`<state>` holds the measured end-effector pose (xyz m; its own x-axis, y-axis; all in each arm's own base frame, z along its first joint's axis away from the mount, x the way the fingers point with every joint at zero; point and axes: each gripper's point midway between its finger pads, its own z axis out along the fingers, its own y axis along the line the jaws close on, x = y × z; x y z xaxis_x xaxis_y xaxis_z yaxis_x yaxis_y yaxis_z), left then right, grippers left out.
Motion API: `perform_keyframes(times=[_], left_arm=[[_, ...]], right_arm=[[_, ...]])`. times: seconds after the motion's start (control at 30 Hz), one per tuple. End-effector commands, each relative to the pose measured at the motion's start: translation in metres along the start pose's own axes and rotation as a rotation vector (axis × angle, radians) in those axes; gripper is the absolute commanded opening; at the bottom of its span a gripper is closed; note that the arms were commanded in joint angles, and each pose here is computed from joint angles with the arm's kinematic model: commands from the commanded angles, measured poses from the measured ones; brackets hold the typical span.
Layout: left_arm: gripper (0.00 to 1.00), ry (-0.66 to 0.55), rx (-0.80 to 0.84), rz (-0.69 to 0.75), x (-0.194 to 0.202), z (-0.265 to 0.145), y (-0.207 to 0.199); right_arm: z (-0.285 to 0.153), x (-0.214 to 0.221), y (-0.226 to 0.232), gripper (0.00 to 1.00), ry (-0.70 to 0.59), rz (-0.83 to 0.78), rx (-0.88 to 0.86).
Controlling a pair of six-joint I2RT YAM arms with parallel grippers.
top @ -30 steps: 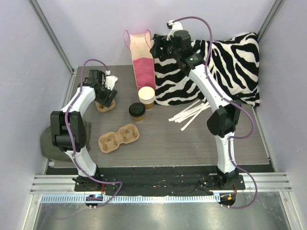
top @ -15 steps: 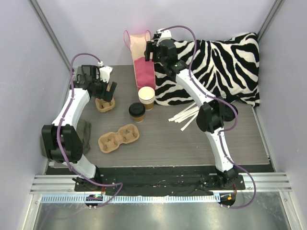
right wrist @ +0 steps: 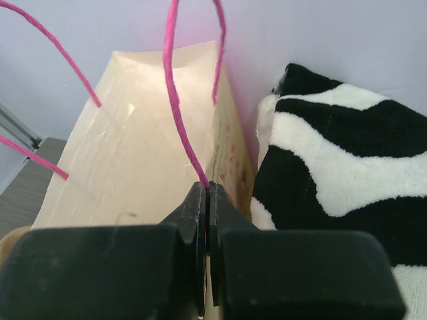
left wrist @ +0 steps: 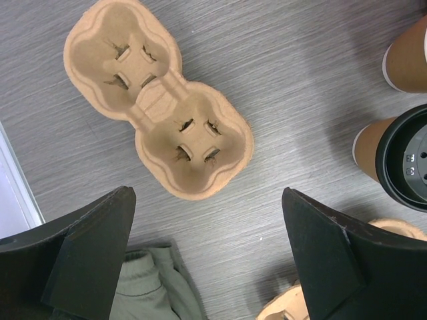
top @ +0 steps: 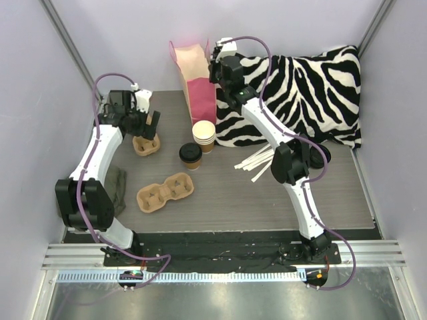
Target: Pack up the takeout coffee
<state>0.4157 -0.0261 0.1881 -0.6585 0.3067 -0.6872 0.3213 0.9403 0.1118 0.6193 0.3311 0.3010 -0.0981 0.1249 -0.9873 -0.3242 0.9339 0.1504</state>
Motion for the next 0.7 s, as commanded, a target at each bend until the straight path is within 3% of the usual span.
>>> perform_keyframes(times=[0.0, 0.2, 0.37, 0.53, 0.63, 0.67], left_arm=[[0.97, -0.107, -0.061, -0.055, -0.027, -0.021, 0.016], [1.00, -0.165, -0.057, -0.225, -0.042, -0.033, 0.030], [1.00, -0.281, 0.028, -0.384, -0.080, -0.061, 0.027], [1.00, -0.455, 0.106, -0.489, -0.129, -0.116, 0.025], [1.00, -0.564, 0.164, -0.544, -0.159, -0.154, 0.024], [1.00, -0.590, 0.182, -0.555, -0.166, -0.164, 0.022]], right_arm=[[-0.008, -0.083, 0.005, 0.01, -0.237, 0.030, 0.012], [-0.034, -0.155, 0.013, 0.01, -0.402, 0.064, -0.015], [-0.067, -0.215, 0.013, 0.01, -0.527, 0.099, -0.018], [-0.126, -0.280, 0.015, 0.01, -0.602, 0.110, -0.046], [-0.148, -0.283, 0.012, 0.01, -0.573, 0.069, -0.044], [-0.175, -0.304, 0.010, 0.01, -0.602, 0.060, -0.050]])
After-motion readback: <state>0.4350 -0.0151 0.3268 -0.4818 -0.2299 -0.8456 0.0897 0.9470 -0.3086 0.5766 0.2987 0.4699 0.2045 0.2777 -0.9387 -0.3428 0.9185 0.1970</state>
